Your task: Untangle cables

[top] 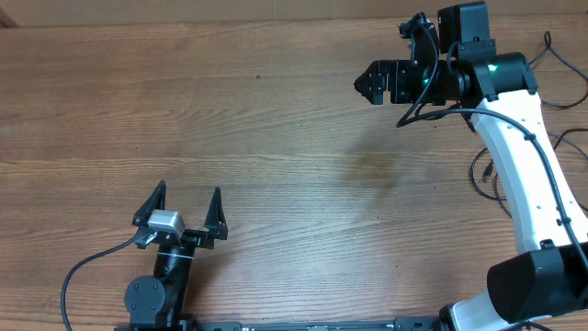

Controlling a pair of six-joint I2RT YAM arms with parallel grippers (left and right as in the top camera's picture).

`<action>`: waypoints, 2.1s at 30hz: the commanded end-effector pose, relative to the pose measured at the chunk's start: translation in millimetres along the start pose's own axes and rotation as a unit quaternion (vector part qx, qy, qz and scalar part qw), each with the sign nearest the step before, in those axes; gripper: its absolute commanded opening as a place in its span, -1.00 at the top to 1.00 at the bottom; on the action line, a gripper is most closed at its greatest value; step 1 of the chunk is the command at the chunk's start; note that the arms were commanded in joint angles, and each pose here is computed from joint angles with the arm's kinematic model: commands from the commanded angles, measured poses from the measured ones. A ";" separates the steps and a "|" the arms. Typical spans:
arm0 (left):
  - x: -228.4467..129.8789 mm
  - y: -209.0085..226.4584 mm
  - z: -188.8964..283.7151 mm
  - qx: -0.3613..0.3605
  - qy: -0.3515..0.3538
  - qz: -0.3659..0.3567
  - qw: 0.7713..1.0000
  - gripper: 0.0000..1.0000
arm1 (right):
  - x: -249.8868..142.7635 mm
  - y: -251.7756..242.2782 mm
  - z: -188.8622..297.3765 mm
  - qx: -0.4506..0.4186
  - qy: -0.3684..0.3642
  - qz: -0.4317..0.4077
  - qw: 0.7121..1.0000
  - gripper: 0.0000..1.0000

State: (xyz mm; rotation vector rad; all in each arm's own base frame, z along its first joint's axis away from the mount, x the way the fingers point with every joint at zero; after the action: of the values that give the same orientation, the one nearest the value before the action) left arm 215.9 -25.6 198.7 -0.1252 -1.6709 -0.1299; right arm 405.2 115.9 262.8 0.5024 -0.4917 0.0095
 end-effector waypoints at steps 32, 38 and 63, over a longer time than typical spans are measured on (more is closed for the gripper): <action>-39.6 26.4 8.3 0.067 0.092 -0.053 0.992 -0.99 | 0.2 -1.2 -1.4 -0.001 0.000 0.003 1.000 -1.00; -39.4 27.8 8.5 0.071 0.092 -0.054 0.992 -1.00 | 0.2 -1.1 -1.4 -0.001 0.000 0.003 1.000 -0.99; -39.6 30.2 8.8 0.079 0.094 -0.064 0.990 -1.00 | 0.2 -1.1 -1.4 -0.001 0.000 0.003 1.000 -1.00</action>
State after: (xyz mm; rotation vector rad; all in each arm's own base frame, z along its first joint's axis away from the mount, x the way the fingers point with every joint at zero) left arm 216.4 1.8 159.5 0.0793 -1.4932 -0.1030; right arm 405.3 115.9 262.7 0.5026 -0.4915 0.0088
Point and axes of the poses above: each gripper's point midway between its finger pads, its own z axis back along the fingers, its own y axis along the line the jaws close on, x = y × z, the point moved 3 cm from there along z, back along the fingers, and after that the axes turned 8 degrees about -z, right-handed, at the moved point
